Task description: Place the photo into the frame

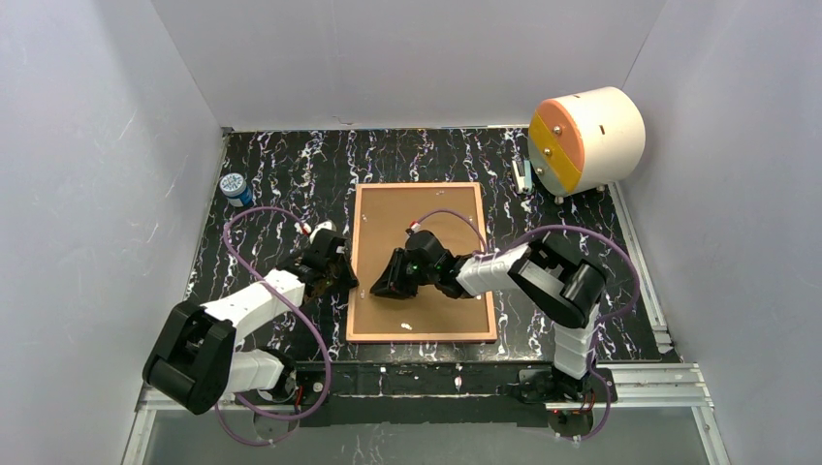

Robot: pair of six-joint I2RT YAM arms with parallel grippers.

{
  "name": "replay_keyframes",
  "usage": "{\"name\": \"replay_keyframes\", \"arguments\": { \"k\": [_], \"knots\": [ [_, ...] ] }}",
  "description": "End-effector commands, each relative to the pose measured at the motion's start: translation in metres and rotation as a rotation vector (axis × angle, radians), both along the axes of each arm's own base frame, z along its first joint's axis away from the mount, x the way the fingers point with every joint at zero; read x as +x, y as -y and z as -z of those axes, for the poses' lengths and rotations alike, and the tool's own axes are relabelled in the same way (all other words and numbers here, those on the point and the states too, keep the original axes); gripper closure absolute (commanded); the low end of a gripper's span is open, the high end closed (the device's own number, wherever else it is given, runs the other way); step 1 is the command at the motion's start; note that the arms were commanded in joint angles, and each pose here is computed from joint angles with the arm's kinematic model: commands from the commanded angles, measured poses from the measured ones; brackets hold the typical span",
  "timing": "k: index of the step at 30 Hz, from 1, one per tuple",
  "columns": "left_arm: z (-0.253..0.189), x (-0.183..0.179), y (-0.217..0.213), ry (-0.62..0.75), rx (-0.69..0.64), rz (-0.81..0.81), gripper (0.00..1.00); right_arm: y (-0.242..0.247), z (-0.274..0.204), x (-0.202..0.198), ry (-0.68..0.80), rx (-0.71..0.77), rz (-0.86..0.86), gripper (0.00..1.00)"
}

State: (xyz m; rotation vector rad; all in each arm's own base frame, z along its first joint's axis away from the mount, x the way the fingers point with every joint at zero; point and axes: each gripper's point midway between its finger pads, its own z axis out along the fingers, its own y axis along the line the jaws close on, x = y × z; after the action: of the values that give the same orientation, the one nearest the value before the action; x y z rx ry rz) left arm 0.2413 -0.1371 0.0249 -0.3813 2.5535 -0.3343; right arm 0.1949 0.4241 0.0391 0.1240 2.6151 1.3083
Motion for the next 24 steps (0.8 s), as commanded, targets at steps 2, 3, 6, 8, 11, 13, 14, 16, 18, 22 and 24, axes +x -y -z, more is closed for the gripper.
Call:
{"name": "replay_keyframes", "arguments": {
  "k": [2, 3, 6, 8, 11, 13, 14, 16, 18, 22, 24],
  "knots": [
    [-0.002, 0.0, -0.014, 0.016, 0.059, -0.028, 0.85, -0.009, 0.02, -0.01, -0.044, -0.03, -0.025, 0.74],
    [0.0, -0.002, -0.013, 0.009, 0.054, -0.026, 0.87, -0.009, 0.021, -0.011, -0.045, -0.035, -0.024, 0.74],
    [0.004, -0.006, -0.012, -0.011, 0.043, -0.024, 0.93, -0.011, 0.024, -0.009, -0.029, -0.057, -0.015, 0.76],
    [0.005, -0.007, -0.01, -0.017, 0.033, -0.021, 0.96, -0.011, 0.026, -0.006, -0.021, -0.071, -0.009, 0.77],
    [0.006, -0.007, -0.007, -0.019, 0.018, -0.018, 1.0, -0.012, 0.028, -0.002, -0.015, -0.078, 0.001, 0.81],
    [0.007, -0.008, -0.004, -0.024, 0.004, -0.012, 1.0, -0.013, 0.03, -0.002, -0.015, -0.081, 0.002, 0.85],
    [0.008, -0.008, -0.003, -0.027, -0.002, -0.011, 1.0, -0.013, 0.031, -0.001, -0.013, -0.082, 0.0, 0.86],
    [0.01, -0.01, -0.001, -0.033, -0.011, -0.007, 1.0, -0.013, 0.032, -0.001, -0.015, -0.084, 0.0, 0.88],
    [0.011, -0.011, 0.0, -0.037, -0.02, -0.003, 1.0, -0.016, 0.033, -0.001, -0.016, -0.081, -0.005, 0.89],
    [0.013, -0.014, 0.002, -0.046, -0.03, 0.003, 1.0, -0.022, 0.036, -0.002, -0.023, -0.066, -0.02, 0.92],
    [0.014, -0.015, 0.002, -0.051, -0.034, 0.003, 1.0, -0.025, 0.036, -0.003, -0.028, -0.057, -0.024, 0.93]
  ]
}}
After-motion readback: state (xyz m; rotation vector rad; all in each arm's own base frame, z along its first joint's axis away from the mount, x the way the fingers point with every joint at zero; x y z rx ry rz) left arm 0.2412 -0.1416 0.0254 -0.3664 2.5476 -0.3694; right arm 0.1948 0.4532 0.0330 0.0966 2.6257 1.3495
